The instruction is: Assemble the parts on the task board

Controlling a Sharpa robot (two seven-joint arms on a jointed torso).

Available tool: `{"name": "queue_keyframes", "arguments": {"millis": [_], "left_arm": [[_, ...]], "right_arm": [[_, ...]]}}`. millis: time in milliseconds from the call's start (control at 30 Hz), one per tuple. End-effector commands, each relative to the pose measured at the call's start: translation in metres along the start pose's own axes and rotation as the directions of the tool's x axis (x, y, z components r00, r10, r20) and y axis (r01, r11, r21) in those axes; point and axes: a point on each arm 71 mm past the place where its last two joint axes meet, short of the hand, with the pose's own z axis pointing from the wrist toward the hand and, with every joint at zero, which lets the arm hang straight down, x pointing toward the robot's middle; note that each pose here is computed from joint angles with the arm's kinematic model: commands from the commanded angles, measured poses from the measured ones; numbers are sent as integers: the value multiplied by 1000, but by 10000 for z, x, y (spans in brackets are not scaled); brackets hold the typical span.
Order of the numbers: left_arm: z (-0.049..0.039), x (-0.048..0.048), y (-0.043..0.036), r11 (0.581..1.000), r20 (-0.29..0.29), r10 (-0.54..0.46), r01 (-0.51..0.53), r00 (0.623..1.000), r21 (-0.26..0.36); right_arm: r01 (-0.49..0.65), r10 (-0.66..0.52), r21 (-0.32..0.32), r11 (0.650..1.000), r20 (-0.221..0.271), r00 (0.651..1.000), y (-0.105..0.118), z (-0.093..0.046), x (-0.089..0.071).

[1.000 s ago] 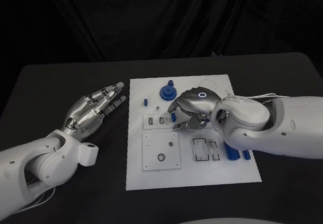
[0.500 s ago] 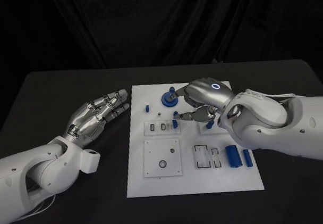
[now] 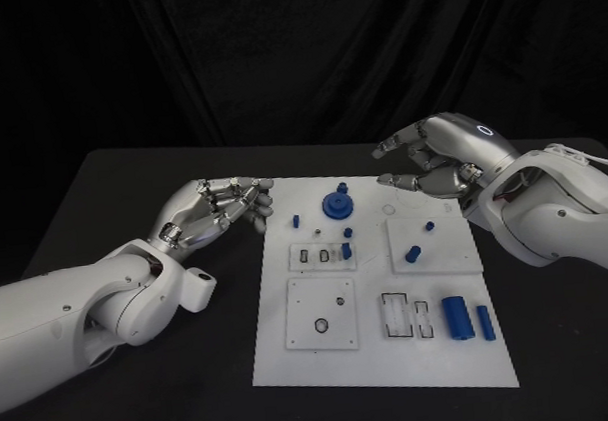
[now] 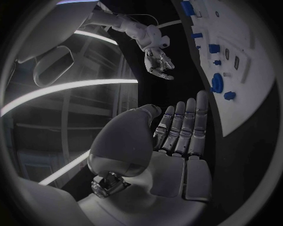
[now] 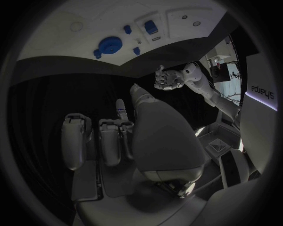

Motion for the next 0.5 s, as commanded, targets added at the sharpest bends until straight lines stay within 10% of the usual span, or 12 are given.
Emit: {"name": "queue_keyframes", "arguments": {"millis": [33, 500], "left_arm": [[103, 40, -71, 957, -47, 286, -283, 957, 62], [584, 138, 29, 788, -169, 608, -615, 776, 11]], "right_arm": [[-38, 38, 11, 999, 30, 999, -78, -18, -44], [6, 0, 89, 996, -62, 998, -383, -47, -15]]}}
